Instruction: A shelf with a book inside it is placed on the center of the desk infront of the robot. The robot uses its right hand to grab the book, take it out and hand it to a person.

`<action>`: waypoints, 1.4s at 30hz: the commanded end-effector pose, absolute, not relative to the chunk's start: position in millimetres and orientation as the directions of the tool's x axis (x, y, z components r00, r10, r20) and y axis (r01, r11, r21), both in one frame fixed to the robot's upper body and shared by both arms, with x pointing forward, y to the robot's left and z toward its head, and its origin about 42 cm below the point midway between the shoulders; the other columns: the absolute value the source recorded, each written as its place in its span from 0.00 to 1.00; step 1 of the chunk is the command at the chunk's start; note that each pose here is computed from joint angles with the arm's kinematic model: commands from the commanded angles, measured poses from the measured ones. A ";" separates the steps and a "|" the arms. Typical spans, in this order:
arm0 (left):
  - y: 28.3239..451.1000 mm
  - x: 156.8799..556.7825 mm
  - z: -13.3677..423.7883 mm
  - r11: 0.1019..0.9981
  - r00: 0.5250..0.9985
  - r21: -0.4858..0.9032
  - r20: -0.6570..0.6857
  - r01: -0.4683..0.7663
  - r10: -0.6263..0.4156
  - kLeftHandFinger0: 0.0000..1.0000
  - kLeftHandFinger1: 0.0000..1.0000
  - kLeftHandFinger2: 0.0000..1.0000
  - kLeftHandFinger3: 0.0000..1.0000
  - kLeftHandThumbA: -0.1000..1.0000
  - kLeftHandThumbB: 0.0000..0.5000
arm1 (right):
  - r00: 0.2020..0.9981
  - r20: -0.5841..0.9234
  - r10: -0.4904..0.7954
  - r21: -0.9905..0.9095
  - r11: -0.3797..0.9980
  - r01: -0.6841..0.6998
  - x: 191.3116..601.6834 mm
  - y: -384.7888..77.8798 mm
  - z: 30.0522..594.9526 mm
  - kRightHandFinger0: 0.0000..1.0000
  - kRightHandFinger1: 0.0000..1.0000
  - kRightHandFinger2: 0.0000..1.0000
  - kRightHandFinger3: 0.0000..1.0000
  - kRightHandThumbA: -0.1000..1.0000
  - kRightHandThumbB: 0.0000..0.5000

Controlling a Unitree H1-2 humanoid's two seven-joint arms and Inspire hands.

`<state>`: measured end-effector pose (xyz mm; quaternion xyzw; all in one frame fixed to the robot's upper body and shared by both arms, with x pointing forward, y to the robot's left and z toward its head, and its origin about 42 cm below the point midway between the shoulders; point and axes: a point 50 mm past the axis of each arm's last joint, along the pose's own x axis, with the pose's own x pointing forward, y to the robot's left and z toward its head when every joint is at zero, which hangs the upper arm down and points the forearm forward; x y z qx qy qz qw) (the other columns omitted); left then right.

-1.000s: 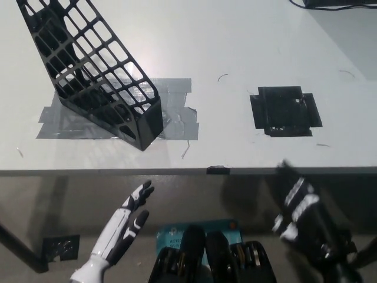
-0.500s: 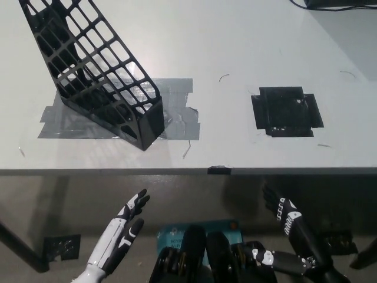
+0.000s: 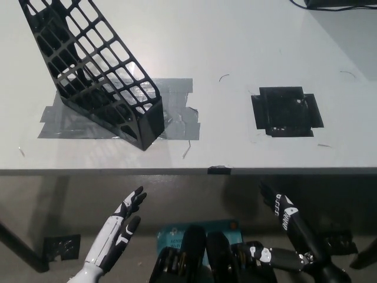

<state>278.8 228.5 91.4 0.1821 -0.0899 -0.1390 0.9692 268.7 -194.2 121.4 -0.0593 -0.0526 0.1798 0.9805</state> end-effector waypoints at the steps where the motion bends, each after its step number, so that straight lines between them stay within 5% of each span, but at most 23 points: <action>1: 229.0 286.3 106.9 0.908 0.939 0.373 0.198 0.191 -0.279 1.00 1.00 1.00 1.00 1.00 0.73 | 0.916 0.124 0.382 -0.176 0.917 -0.358 277.1 -196.0 133.1 1.00 1.00 1.00 1.00 0.95 0.80; 42: 229.7 292.3 110.6 0.911 0.940 0.368 0.204 0.185 -0.273 1.00 1.00 1.00 1.00 0.99 0.66 | 0.903 0.090 0.419 -0.207 0.895 -0.395 287.8 -189.4 138.0 1.00 1.00 1.00 1.00 0.88 0.70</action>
